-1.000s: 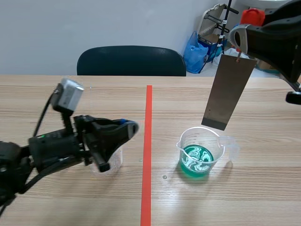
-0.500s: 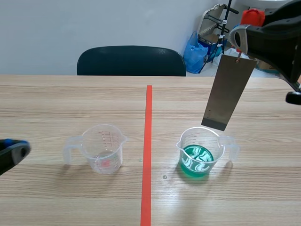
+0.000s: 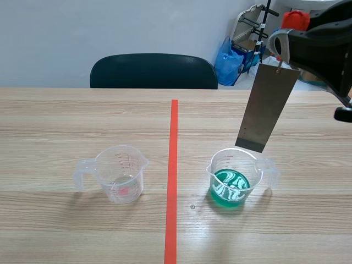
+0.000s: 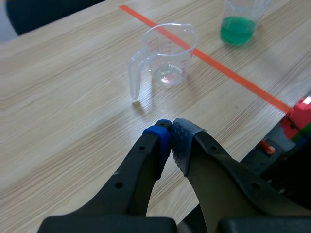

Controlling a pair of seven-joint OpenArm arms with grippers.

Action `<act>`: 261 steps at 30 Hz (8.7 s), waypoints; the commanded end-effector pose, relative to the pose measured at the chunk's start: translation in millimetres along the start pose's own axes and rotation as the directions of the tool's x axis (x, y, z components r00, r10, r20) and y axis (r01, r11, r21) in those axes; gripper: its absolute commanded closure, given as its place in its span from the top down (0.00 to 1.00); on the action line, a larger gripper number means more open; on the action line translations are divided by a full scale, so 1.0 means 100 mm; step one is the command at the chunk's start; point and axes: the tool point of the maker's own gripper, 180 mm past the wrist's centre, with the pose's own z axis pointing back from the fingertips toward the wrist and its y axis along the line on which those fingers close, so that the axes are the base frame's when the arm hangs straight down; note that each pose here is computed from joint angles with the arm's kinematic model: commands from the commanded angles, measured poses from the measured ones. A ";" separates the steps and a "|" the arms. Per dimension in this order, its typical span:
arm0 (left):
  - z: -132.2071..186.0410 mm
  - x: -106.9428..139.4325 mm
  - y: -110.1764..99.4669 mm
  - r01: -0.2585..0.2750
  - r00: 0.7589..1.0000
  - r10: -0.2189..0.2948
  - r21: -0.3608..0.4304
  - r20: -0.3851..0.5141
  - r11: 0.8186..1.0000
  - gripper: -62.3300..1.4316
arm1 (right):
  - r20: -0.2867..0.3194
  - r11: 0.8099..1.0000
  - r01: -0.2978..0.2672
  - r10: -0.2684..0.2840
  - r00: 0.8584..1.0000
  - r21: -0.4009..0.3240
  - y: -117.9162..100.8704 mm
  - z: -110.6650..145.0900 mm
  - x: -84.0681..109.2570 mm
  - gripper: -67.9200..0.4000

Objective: Do the redox reaction experiment

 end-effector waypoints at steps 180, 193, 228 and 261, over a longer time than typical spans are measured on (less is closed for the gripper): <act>0.29 -0.04 -0.32 0.180 0.984 -0.180 0.050 -0.007 0.982 1.00 | 0.031 1.000 -0.001 0.001 1.000 0.020 0.06 -0.05 0.01 0.02; 0.29 -0.03 -0.30 0.177 0.984 -0.177 0.059 -0.002 0.983 1.00 | 0.048 0.999 0.039 -0.040 0.998 0.034 0.04 -0.16 -0.23 0.02; 0.29 -0.03 -0.31 0.175 0.984 -0.176 0.059 -0.002 0.983 1.00 | -0.023 0.987 0.154 -0.153 0.988 0.044 0.28 -0.49 -1.05 0.02; 0.29 -0.03 -0.31 0.175 0.984 -0.176 0.059 -0.002 0.983 1.00 | -0.060 0.993 0.104 -0.101 0.993 0.051 0.30 -0.49 -1.12 0.02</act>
